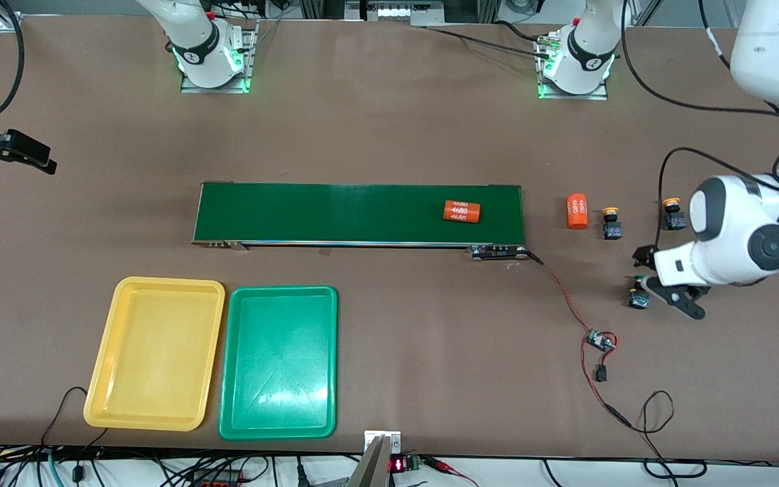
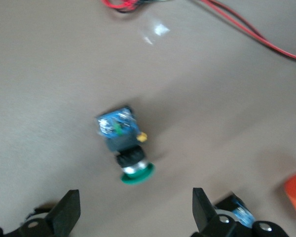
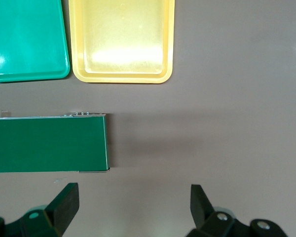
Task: Sort buttons by color to trays
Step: 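Move the left gripper back and grasp the green-top button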
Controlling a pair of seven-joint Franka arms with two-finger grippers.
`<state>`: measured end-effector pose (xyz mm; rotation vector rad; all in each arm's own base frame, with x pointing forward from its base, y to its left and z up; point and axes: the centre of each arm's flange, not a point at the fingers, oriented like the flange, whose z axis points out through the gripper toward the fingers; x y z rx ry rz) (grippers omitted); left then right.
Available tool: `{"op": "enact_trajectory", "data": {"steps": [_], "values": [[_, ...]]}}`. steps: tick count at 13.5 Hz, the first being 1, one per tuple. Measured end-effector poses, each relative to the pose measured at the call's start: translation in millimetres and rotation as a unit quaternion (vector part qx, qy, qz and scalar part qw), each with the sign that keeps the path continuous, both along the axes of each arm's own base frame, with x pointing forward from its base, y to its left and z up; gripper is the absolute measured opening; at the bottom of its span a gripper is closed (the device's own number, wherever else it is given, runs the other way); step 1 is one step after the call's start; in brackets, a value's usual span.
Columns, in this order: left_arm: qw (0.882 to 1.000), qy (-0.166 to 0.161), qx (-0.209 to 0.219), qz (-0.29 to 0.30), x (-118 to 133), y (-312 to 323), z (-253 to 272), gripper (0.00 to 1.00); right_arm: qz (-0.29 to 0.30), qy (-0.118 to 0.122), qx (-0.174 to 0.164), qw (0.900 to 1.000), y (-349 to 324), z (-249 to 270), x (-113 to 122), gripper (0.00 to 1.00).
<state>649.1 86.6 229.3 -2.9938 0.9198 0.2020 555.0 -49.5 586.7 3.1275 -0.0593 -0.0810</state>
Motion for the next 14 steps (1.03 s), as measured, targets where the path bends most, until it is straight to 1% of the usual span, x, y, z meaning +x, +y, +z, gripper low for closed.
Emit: {"op": "enact_trajectory", "data": {"steps": [3, 5, 7, 8, 9, 12, 13, 14], "values": [[0.999, 0.005, -0.023, 0.028, 11.8, 1.1, -25.8, 1.0, 0.0, 0.0, 0.0, 1.0, 0.0, 0.0, 0.0, 1.0], [0.997, 0.014, -0.046, 0.053, 12.4, -3.4, -44.4, 1.0, 0.0, 0.0, 0.0, 1.0, 0.0, 0.0, 0.0, 1.0], [0.996, 0.018, -0.059, 0.065, 12.5, -4.6, -53.6, 1.0, 0.0, 0.0, 0.0, 1.0, 0.0, -0.1, 0.1, 1.0], [0.996, 0.019, -0.06, 0.066, 12.8, -4.6, -54.6, 0.94, 0.0, 0.0, 0.0, 1.0, 0.0, -0.2, 0.1, 1.0], [0.996, 0.018, -0.06, 0.066, 13.5, -4.5, -53.6, 0.81, 0.0, 0.0, 0.0, 1.0, 0.0, -0.2, 0.1, 1.0], [0.996, 0.014, -0.06, 0.065, 16.2, -5.2, -50.5, 0.49, 0.0, 0.0, 0.0, 1.0, 0.0, -0.2, 0.1, 1.0], [0.996, 0.012, -0.06, 0.065, 17.4, -5.7, -48.9, 0.44, 0.0, 0.0, 0.0, 1.0, 0.0, -0.2, 0.1, 1.0], [0.996, 0.01, -0.061, 0.063, 19.3, -7.7, -45.3, 0.44, 0.0, 0.0, 0.0, 1.0, 0.0, -0.2, 0.1, 1.0]]}}
